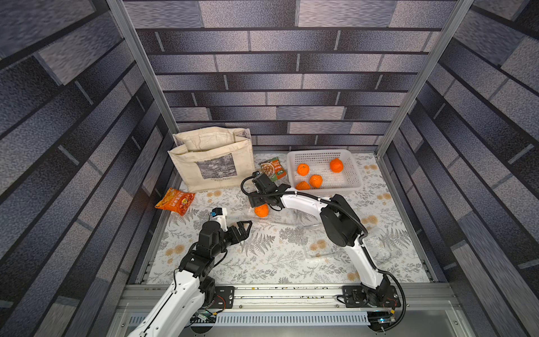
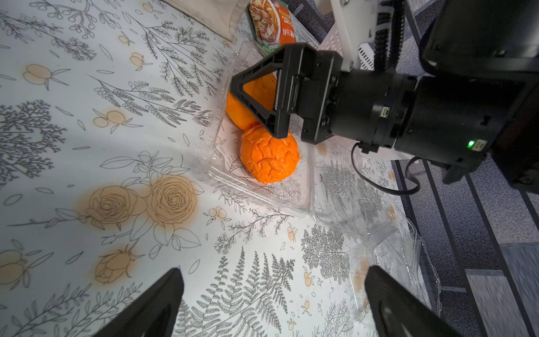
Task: Take oranges out of containers
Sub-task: Place the orange in the basket, then arm.
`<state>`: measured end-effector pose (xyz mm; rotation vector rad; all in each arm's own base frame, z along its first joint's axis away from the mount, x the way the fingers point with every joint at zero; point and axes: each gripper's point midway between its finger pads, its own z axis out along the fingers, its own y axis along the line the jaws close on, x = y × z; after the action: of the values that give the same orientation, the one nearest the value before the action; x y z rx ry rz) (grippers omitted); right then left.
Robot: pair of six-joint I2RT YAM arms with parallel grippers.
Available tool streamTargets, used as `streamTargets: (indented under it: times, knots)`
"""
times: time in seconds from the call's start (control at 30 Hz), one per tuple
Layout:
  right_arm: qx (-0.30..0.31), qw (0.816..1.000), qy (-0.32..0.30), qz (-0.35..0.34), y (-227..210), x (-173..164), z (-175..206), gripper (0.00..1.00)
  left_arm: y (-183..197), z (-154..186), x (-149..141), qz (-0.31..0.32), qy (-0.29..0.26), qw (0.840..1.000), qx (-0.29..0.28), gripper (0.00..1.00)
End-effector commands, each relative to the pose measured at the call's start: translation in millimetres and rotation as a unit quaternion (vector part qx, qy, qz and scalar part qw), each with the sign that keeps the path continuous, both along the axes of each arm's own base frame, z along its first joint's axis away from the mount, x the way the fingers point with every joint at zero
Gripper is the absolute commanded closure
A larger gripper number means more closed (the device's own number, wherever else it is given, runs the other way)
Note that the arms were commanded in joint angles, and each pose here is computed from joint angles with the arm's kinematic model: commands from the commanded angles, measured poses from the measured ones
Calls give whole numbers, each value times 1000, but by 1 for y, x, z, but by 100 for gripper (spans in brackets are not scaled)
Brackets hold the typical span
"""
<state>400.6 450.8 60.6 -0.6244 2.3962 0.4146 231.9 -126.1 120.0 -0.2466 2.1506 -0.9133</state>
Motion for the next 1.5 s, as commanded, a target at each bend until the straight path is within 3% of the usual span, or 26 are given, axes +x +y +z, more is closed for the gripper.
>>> streamTargets:
  times: [0.0, 0.33, 0.37, 0.43, 0.6, 1.1, 1.3, 1.47]
  knots:
    - [-30, 999, 39, 4, -11, -9, -26, 17, 2, -5, -4, 3, 10, 1000, -6, 0]
    - [-38, 997, 69, 4, -24, -27, -42, 19, 4, -5, -1, 9, 9, 1000, -11, 0]
    - [-40, 997, 69, 7, -23, -27, -42, 24, 3, -5, -1, 8, 9, 1000, -11, 0]
    - [-47, 997, 62, 2, -27, -25, -37, 54, 3, -4, 0, 8, 9, 1000, -11, 0]
    - [-37, 999, 37, -2, -29, -22, -10, 66, 4, -5, 1, 12, 10, 1000, -14, 0]
    - [72, 997, -2, -20, -40, -8, 101, 71, 5, -3, 4, 15, 8, 1000, -12, 0]
    - [92, 992, -44, -68, -89, 27, 153, 72, 5, -4, 4, 15, 9, 1000, -10, 0]
    - [91, 986, -65, -127, -147, 55, 173, 70, 5, 0, 6, 15, 5, 1000, -11, 0]
